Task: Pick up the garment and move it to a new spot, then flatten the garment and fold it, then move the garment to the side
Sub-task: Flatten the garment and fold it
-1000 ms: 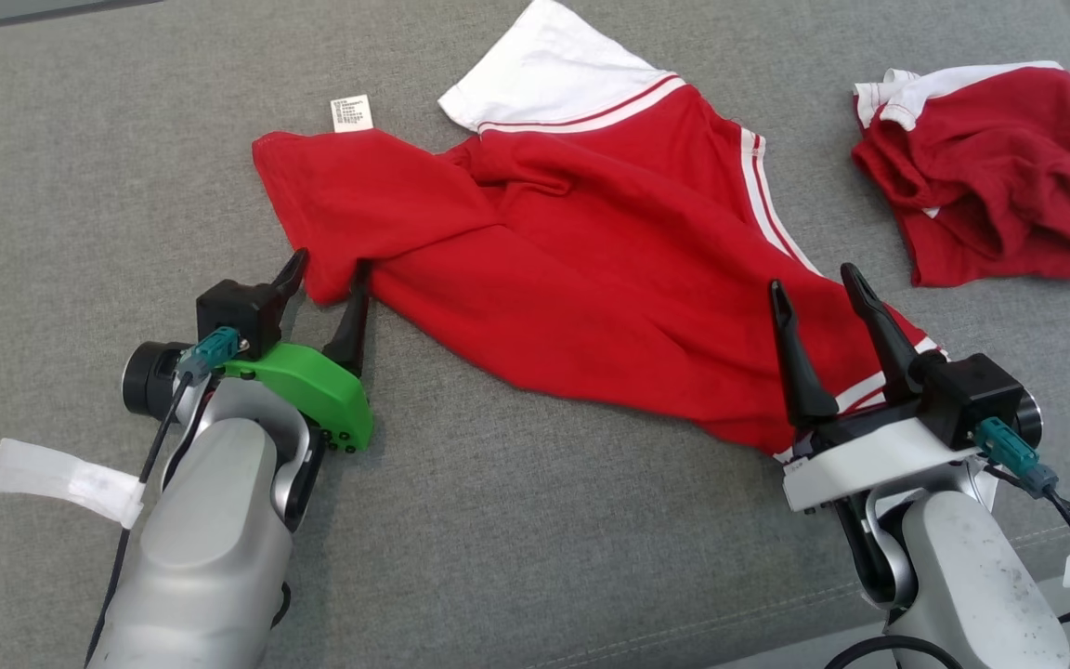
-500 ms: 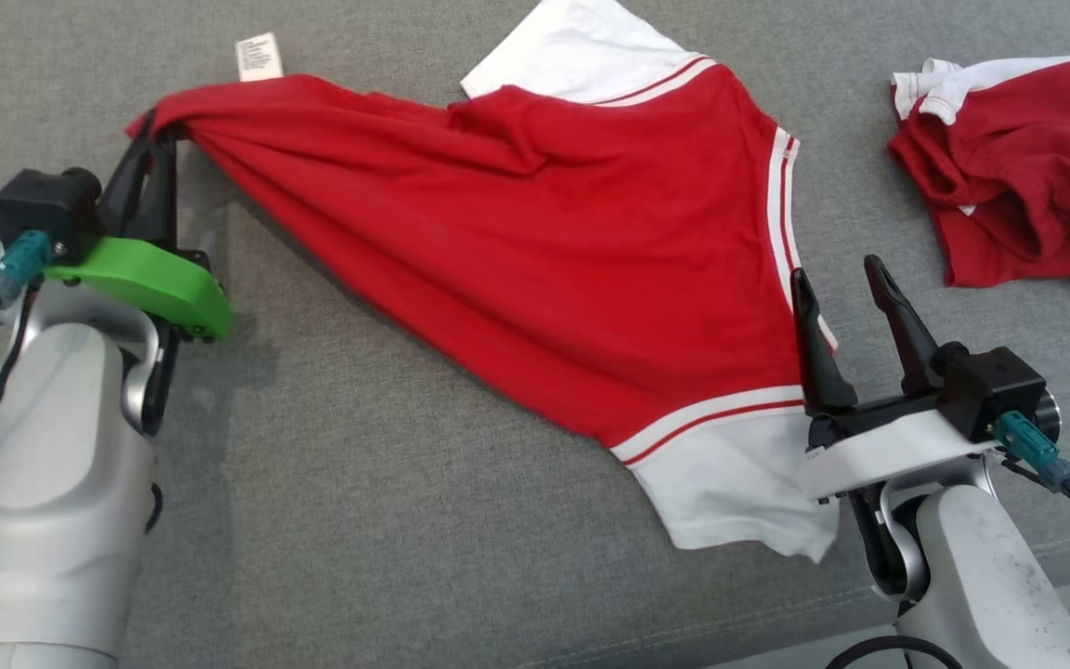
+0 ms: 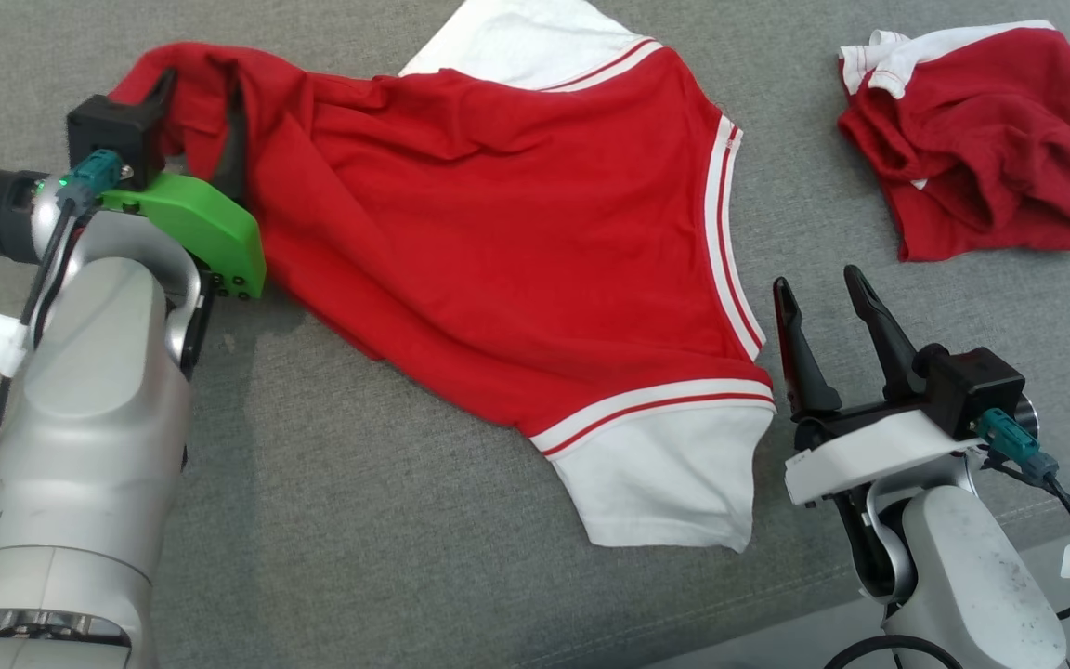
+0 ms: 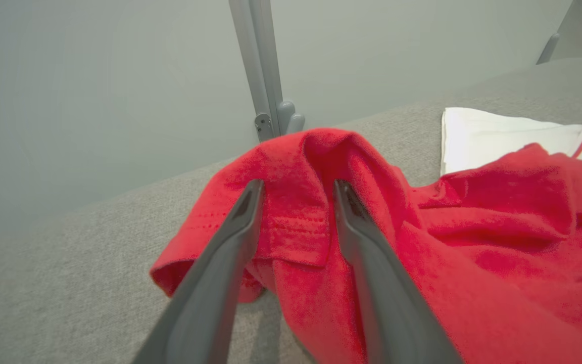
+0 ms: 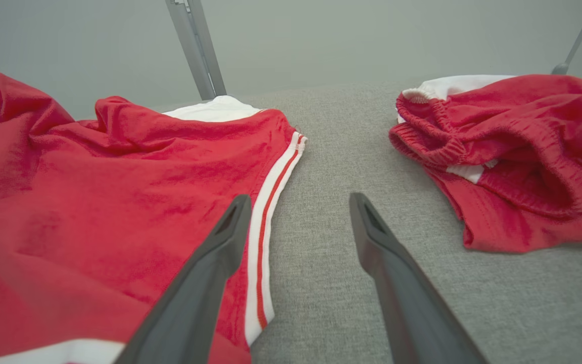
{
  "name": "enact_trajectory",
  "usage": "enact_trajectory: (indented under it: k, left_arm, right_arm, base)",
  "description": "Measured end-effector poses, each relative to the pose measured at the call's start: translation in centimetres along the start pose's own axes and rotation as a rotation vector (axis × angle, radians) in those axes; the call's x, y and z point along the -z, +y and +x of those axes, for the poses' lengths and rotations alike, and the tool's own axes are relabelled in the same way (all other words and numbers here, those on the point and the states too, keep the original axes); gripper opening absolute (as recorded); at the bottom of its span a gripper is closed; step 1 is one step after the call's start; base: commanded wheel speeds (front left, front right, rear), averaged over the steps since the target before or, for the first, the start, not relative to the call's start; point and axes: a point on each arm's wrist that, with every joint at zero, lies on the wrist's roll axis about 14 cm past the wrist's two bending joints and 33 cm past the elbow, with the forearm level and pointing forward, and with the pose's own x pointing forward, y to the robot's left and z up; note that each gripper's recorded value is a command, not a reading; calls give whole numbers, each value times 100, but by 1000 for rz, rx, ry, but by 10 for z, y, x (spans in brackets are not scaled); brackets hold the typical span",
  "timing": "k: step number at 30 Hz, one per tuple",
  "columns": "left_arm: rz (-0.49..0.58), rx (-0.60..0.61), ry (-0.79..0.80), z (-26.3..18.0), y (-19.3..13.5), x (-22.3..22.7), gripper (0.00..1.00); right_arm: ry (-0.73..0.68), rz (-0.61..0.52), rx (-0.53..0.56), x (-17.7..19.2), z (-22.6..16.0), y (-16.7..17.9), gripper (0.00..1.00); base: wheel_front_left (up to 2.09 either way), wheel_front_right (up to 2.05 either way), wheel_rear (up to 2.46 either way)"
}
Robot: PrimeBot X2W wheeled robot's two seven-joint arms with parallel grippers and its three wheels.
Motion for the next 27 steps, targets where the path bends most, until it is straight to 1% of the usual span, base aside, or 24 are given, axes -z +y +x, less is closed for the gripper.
enact_trajectory:
  k: [3, 8, 10, 13, 18, 20, 23, 27]
  left_arm:
    - [-31, 17, 15, 0, -16, 2, 100]
    - [-73, 39, -39, -9, -36, -16, 100]
    - [-91, 35, -70, -17, -39, -24, 100]
    - [-139, -1, -92, -36, -33, -25, 100]
    - [-206, -67, -72, -75, -27, -6, 100]
    - [-202, -64, -50, -91, -33, 4, 100]
    - [-229, -61, -3, -110, -44, 23, 100]
    - [-293, -63, 19, -119, -53, 34, 100]
  right_arm:
    - [-1, 0, 12, -1, -4, -4, 100]
    - [-9, 7, 15, -5, -9, -3, 100]
    - [-15, 15, 4, -7, -9, 1, 100]
    - [-15, 28, -19, -8, -13, 10, 100]
    - [-34, 43, -48, -15, -19, 21, 100]
    - [-43, 54, -51, -19, -22, 23, 100]
    - [-64, 60, -60, -26, -24, 26, 100]
    - [-64, 63, -60, -26, -28, 27, 100]
  base:
    - [0, 0, 0]
    - [0, 0, 0]
    - [0, 0, 0]
    - [0, 0, 0]
    - [0, 0, 0]
    - [0, 0, 0]
    - [0, 0, 0]
    - [0, 0, 0]
